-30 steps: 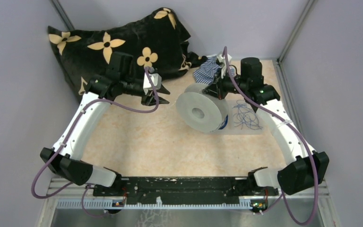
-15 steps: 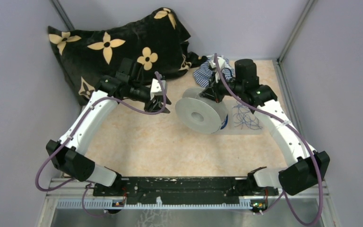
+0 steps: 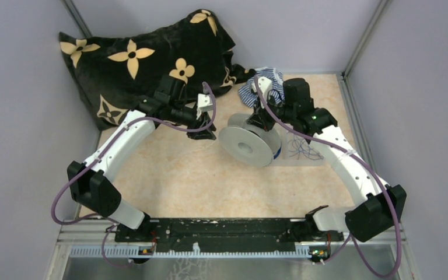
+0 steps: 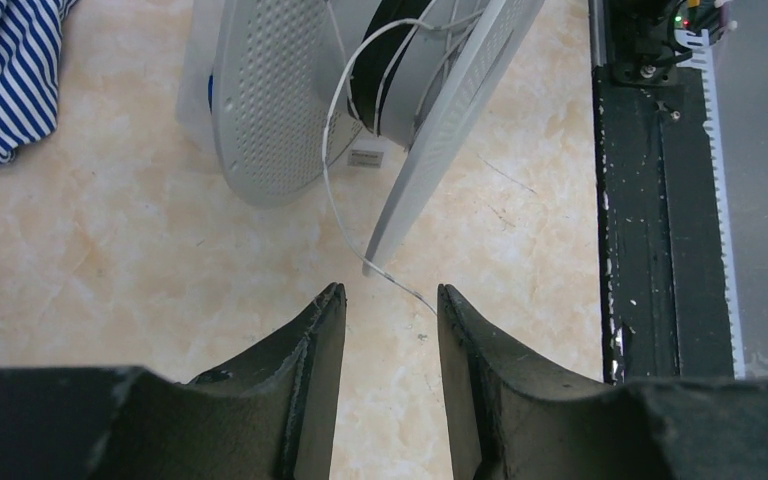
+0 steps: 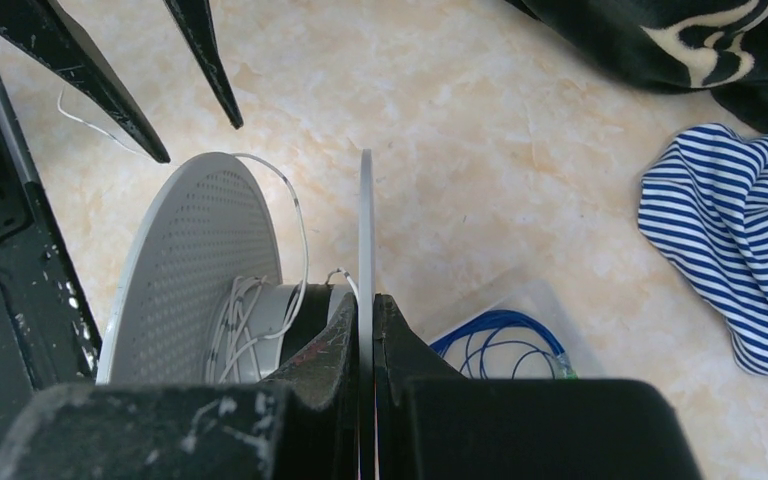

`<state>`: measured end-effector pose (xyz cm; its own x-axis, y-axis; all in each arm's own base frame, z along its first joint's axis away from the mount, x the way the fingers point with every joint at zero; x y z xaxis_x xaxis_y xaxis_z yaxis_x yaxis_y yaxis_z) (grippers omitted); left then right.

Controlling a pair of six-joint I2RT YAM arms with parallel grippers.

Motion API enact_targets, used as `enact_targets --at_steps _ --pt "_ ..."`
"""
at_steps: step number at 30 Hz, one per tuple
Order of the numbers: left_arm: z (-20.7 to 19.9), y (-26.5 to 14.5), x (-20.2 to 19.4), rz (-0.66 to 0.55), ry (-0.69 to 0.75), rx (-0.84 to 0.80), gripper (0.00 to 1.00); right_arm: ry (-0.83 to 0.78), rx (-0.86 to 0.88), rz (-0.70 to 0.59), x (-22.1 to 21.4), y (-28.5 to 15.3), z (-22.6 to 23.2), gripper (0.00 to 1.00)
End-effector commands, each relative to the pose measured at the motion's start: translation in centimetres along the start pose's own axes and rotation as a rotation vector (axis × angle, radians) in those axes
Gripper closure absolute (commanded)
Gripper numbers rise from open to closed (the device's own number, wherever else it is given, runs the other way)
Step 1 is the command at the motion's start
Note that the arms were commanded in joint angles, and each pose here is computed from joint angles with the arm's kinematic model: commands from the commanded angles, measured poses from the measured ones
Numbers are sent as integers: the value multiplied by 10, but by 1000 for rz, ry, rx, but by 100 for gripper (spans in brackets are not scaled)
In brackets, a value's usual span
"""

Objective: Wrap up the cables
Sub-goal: Wrap the cable around the cable reel.

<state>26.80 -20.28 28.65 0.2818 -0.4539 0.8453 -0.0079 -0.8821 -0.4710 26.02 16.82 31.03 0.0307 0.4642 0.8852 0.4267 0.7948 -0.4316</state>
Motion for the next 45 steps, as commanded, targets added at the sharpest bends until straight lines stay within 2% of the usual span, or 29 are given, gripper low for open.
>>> enact_targets --at_steps 1,22,29,45 --pt "9 5 -1 -2 -19 55 56 -99 -54 -97 25 -10 -4 100" --pt "10 31 -21 -27 -320 -33 57 -125 -96 -62 15 -9 -7 100" --pt "14 33 -24 -26 -316 -16 75 -129 -105 -69 16 -11 -7 100" --pt "23 32 -37 22 -196 42 99 -103 -75 -88 20 -11 -3 100"
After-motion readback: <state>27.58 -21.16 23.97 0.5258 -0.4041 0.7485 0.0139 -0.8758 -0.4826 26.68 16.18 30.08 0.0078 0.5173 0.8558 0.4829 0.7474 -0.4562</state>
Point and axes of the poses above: each gripper's point midway between its finger pads, its own y axis out along the fingers, its own z axis along the line the jaws close on, x = y × z, the point moved 8 cm from there along -y, back along the fingers, and after that the axes turned 13 degrees about -y, right-handed, at the moved point
